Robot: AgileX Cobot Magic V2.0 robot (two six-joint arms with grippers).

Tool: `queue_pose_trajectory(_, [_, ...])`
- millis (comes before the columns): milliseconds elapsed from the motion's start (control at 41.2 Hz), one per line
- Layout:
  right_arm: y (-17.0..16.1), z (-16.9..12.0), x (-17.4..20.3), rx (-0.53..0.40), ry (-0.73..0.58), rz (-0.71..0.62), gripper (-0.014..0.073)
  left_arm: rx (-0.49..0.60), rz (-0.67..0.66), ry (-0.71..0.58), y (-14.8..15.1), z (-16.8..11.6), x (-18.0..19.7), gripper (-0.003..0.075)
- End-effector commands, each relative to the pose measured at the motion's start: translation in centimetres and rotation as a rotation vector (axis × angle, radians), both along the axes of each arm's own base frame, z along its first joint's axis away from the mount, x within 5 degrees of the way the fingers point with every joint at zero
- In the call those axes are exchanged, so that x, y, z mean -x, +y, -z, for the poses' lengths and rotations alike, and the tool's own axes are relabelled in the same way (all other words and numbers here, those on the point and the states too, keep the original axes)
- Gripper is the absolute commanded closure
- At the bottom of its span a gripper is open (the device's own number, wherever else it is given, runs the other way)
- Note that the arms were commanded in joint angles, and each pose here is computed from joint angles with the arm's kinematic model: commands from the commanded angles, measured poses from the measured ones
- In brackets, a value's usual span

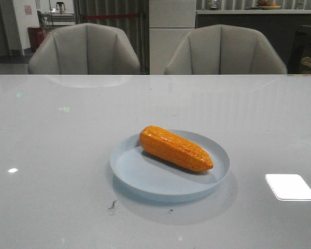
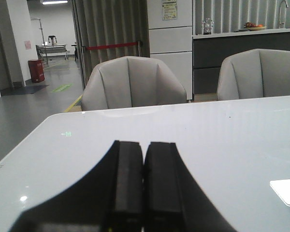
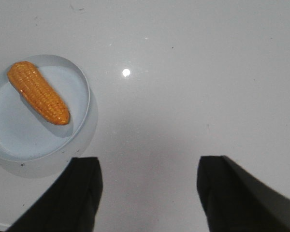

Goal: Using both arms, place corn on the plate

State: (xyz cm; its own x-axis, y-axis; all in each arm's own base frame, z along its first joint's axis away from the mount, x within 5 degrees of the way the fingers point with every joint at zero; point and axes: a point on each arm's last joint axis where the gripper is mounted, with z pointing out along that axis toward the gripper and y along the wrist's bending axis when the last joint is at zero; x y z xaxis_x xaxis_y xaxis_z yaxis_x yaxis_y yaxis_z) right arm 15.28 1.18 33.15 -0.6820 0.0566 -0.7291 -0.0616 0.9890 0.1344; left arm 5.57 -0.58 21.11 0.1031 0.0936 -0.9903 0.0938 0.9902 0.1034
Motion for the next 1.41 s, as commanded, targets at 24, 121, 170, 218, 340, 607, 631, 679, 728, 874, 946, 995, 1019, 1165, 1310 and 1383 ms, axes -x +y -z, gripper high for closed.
queue_pose_trajectory(24, [-0.1,-1.3,-0.3,-0.014,-0.088,0.015,0.0062,0.021,-0.006,-0.046,0.1,0.6,0.0,0.0627])
queue_pose_trajectory(121, [-0.1,-1.3,-0.3,-0.014,-0.088,0.015,0.0062,0.021,-0.006,-0.046,0.1,0.6,0.0,0.0627])
queue_pose_trajectory(170, [-0.1,-1.3,-0.3,-0.014,-0.088,0.015,0.0062,0.021,-0.006,-0.046,0.1,0.6,0.0,0.0627])
queue_pose_trajectory(218, [-0.1,-1.3,-0.3,-0.014,-0.088,0.015,0.0062,0.021,-0.006,-0.046,0.1,0.6,0.0,0.0627])
queue_pose_trajectory(340, [-0.1,-1.3,-0.3,-0.014,-0.088,0.015,0.0062,0.021,-0.006,-0.046,0.1,0.6,0.0,0.0627])
queue_pose_trajectory(607, [-0.1,-1.3,-0.3,-0.014,-0.088,0.015,0.0062,0.021,-0.006,-0.046,0.1,0.6,0.0,0.0627])
queue_pose_trajectory(631, [-0.1,-1.3,-0.3,-0.014,-0.088,0.015,0.0062,0.021,-0.006,-0.046,0.1,0.6,0.0,0.0627])
queue_pose_trajectory(679, [-0.1,-1.3,-0.3,-0.014,-0.089,0.016,0.0062,0.021,-0.006,-0.046,0.1,0.6,0.0,0.0627])
queue_pose_trajectory(728, [-0.1,-1.3,-0.3,-0.014,-0.089,0.016,0.0062,0.021,-0.006,-0.046,0.1,0.6,0.0,0.0627])
queue_pose_trajectory(874, [-0.3,-2.0,0.6,0.015,-0.142,0.020,0.0076,0.021,-0.006,-0.046,0.1,0.6,0.0,0.0627])
queue_pose_trajectory(946, [-0.3,-2.5,1.3,0.018,-0.174,0.021,0.0151,0.021,-0.006,-0.046,0.1,0.6,0.0,0.0627])
queue_pose_trajectory(995, [-0.3,-2.8,1.8,0.018,-0.201,0.022,0.0223,0.021,-0.006,-0.046,0.1,0.6,0.0,0.0627])
queue_pose_trajectory(1019, [-0.3,-2.9,1.9,0.018,-0.213,0.023,0.0257,0.021,-0.006,-0.046,0.1,0.6,0.0,0.0627])
queue_pose_trajectory(1165, [-0.3,-4.1,3.3,0.017,-0.317,0.031,0.0501,0.021,-0.006,-0.046,0.1,0.6,0.0,0.0627])
queue_pose_trajectory(1310, [-0.4,-4.9,4.5,0.023,-0.396,0.038,0.0556,0.021,-0.006,-0.046,0.1,0.6,0.0,0.0627])
queue_pose_trajectory(1383, [-0.4,-5.1,4.7,0.023,-0.416,0.040,0.0556,0.021,-0.006,-0.046,0.1,0.6,0.0,0.0627])
